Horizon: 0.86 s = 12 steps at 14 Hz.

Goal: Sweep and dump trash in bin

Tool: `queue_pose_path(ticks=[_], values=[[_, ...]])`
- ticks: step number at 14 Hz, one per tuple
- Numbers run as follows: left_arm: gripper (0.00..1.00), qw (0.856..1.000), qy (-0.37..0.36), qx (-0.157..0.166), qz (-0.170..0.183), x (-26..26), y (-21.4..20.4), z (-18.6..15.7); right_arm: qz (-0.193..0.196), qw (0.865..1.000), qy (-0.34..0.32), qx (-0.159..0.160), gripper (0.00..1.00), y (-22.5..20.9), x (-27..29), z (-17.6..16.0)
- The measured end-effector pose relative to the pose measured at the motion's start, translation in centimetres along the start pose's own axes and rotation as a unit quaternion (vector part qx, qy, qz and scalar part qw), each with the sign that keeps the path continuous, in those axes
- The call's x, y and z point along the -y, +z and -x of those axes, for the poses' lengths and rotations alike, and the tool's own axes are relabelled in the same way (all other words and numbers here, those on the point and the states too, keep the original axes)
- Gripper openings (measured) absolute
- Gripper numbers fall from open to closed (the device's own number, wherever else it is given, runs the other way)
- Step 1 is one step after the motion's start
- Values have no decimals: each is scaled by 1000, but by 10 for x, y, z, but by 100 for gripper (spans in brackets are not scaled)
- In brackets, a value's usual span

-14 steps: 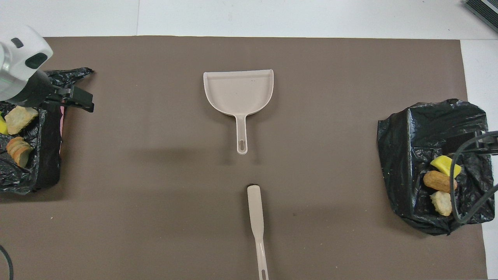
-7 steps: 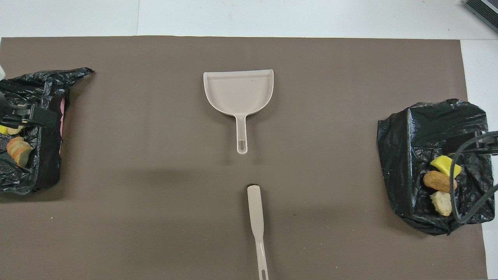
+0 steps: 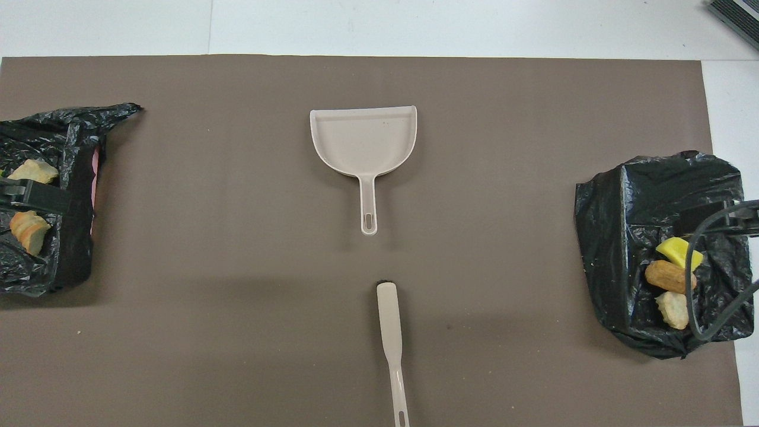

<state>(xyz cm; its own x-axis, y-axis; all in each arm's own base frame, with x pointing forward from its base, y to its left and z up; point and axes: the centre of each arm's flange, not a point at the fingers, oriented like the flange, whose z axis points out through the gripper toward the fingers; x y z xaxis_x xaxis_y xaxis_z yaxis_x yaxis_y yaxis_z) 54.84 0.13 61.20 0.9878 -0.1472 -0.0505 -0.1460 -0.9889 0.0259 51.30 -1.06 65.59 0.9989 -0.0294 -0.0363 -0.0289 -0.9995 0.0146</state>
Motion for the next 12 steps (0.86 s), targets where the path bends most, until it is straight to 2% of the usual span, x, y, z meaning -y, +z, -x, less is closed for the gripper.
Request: queue_pose_path(ticks=[12], values=[[100, 1000, 4, 6, 1, -1, 0, -2, 0, 1000, 1, 0, 100, 0, -1, 0]])
